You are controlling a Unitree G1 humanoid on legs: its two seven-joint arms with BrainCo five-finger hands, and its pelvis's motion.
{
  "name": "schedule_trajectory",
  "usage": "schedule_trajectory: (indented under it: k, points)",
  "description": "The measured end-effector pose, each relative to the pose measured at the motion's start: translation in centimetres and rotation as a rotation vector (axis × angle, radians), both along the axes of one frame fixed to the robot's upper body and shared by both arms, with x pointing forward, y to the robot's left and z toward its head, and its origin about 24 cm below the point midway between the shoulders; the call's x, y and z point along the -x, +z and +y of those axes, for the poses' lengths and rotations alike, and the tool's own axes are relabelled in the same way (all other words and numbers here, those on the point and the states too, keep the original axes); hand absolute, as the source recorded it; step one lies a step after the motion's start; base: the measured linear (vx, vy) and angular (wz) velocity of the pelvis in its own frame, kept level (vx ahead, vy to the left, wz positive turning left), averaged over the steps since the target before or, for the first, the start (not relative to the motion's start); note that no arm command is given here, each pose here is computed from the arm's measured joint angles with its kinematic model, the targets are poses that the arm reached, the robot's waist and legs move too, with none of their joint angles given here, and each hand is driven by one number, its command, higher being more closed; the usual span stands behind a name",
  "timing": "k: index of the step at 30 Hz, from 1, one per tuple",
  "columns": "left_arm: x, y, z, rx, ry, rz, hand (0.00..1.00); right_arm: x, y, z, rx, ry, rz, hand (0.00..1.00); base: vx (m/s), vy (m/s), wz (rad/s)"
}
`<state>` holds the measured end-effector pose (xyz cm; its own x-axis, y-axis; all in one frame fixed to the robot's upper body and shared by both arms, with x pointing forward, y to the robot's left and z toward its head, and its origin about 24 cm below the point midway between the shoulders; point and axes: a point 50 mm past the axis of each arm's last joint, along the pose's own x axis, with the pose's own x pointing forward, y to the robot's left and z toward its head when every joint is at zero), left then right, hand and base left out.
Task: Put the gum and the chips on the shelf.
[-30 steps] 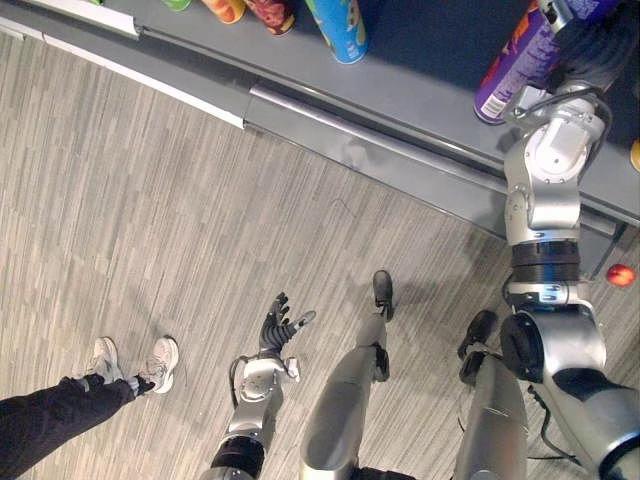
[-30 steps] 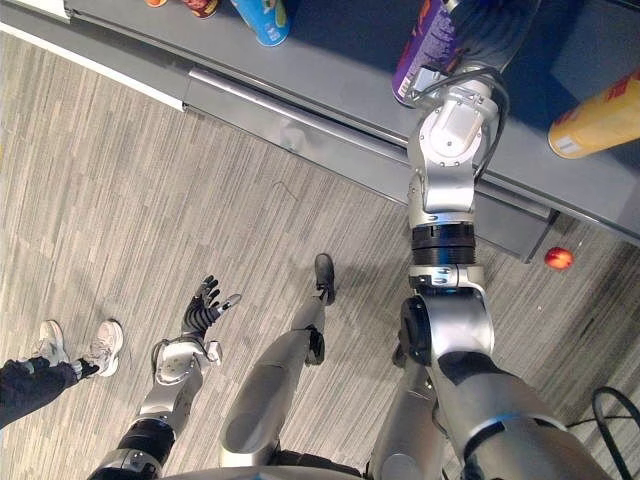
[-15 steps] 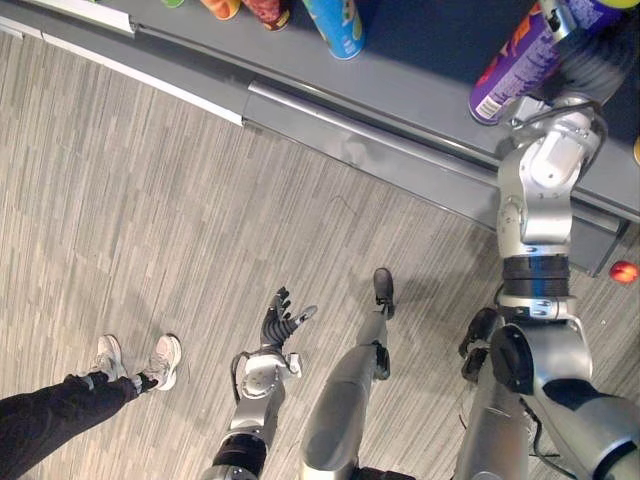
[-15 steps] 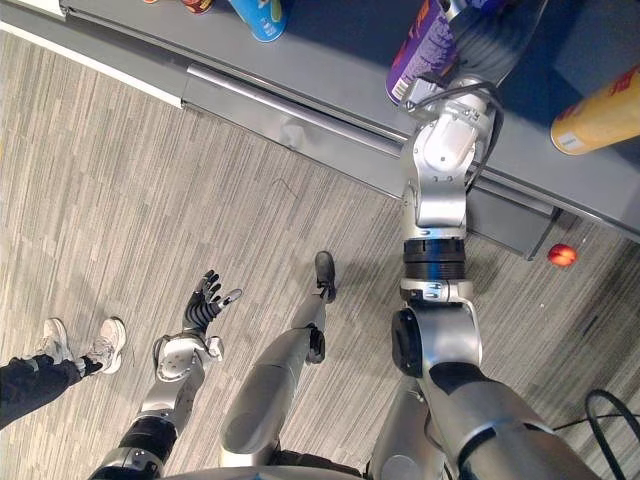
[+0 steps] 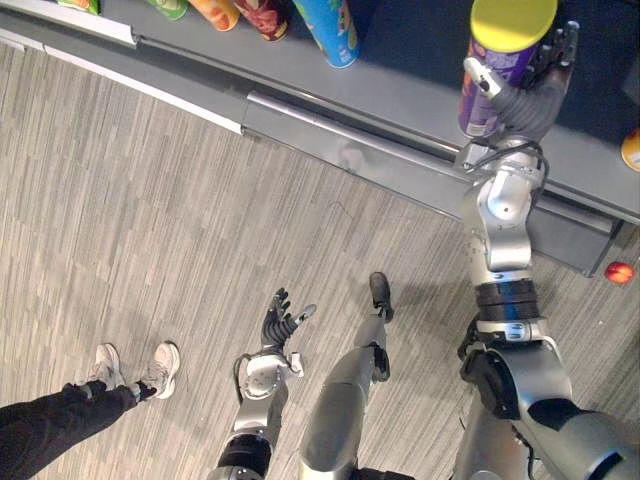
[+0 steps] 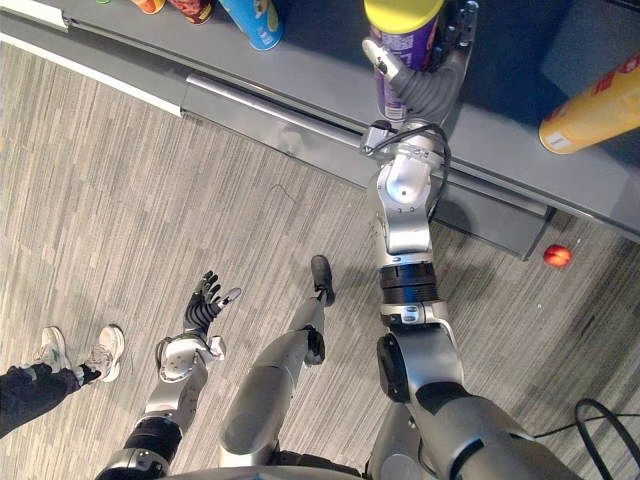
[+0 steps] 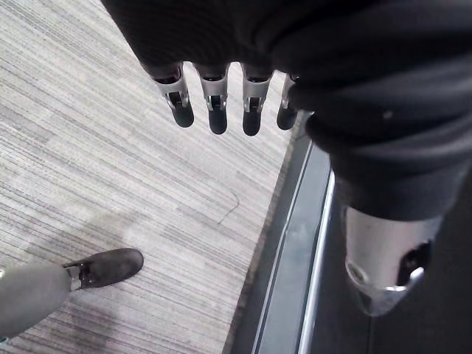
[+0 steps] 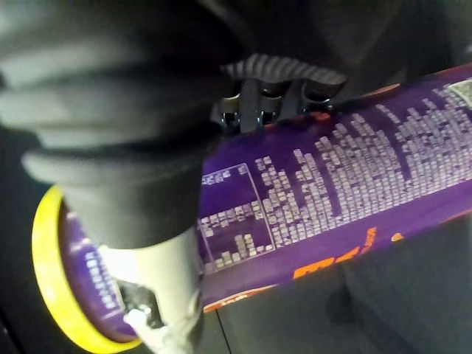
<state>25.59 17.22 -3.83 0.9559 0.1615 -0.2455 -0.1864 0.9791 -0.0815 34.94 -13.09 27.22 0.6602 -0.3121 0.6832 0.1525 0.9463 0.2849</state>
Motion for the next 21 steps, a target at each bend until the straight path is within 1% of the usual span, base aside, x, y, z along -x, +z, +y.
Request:
schedule_trajectory:
  k: [4, 10, 21]
  points:
    - [0.0, -0.1, -0.5, 0.015, -0.002, 0.001, 0.00, 0.0, -0.9, 0.0, 0.005, 0.000, 0.022, 0.00, 0.00, -0.007, -0.01]
    - [0.1, -0.1, -0.4, 0.016, 0.001, 0.004, 0.00, 0.4, -1.4, 0.5, 0.010, 0.018, 0.023, 0.00, 0.02, -0.038, -0.06]
    - [0.2, -0.4, -0.4, 0.016, 0.001, 0.017, 0.00, 0.3, -3.1, 0.5, -0.013, 0.039, 0.076, 0.00, 0.03, -0.033, -0.04]
